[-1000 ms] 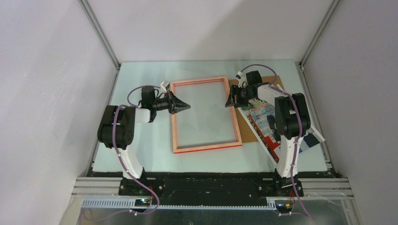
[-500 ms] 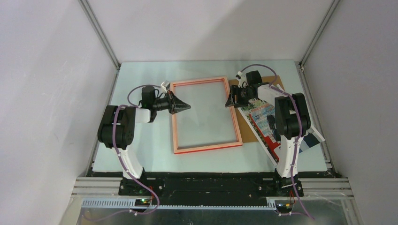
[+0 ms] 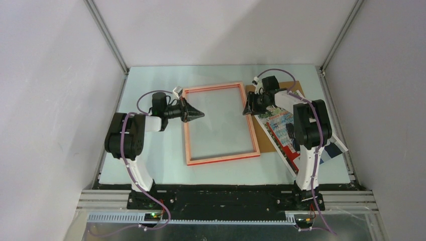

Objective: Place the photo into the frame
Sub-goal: Place the photo frame item in the photo frame.

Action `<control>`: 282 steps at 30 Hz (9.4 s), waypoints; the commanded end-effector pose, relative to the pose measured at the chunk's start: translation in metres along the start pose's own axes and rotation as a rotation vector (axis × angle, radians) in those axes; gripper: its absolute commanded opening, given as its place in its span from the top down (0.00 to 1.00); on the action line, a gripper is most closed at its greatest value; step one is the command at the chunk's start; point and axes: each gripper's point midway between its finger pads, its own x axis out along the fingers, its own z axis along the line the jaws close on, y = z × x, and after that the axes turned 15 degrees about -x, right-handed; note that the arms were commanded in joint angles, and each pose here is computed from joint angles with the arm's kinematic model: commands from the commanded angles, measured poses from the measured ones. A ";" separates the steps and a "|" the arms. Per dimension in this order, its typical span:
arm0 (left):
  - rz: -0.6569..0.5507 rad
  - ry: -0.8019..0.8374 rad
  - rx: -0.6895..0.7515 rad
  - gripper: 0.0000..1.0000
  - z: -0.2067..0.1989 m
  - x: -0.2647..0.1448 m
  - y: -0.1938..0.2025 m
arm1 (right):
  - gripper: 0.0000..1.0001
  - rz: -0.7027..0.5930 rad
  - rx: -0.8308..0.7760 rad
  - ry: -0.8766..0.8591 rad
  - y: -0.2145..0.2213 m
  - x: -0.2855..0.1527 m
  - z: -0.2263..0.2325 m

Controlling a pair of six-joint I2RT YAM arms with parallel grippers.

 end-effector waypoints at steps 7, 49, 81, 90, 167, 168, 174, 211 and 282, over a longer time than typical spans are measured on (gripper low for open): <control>0.054 0.051 0.109 1.00 -0.021 0.002 0.008 | 0.55 -0.019 -0.032 0.078 -0.013 0.000 -0.011; 0.086 0.076 0.171 1.00 -0.035 0.004 0.009 | 0.73 -0.013 -0.033 0.060 -0.011 0.001 -0.009; 0.072 -0.130 0.103 1.00 0.030 0.007 0.003 | 0.72 -0.013 -0.034 0.050 -0.010 0.000 -0.006; 0.056 -0.157 0.106 1.00 0.035 0.008 -0.002 | 0.71 -0.008 -0.042 0.043 -0.009 0.003 -0.001; -0.044 -0.514 0.064 0.34 0.085 -0.024 -0.020 | 0.65 -0.002 -0.070 0.017 -0.004 0.007 0.032; -0.046 -0.518 0.064 0.34 0.085 -0.025 -0.020 | 0.65 -0.004 -0.070 0.017 -0.005 0.006 0.032; -0.058 -0.542 0.069 0.30 0.086 -0.031 -0.022 | 0.65 -0.007 -0.070 0.019 -0.006 0.006 0.031; -0.065 -0.597 0.065 0.29 0.098 -0.037 -0.022 | 0.34 -0.109 -0.337 0.056 -0.060 -0.021 0.092; -0.071 -0.608 0.066 0.28 0.097 -0.043 -0.018 | 0.36 0.132 -0.499 -0.020 -0.003 0.077 0.154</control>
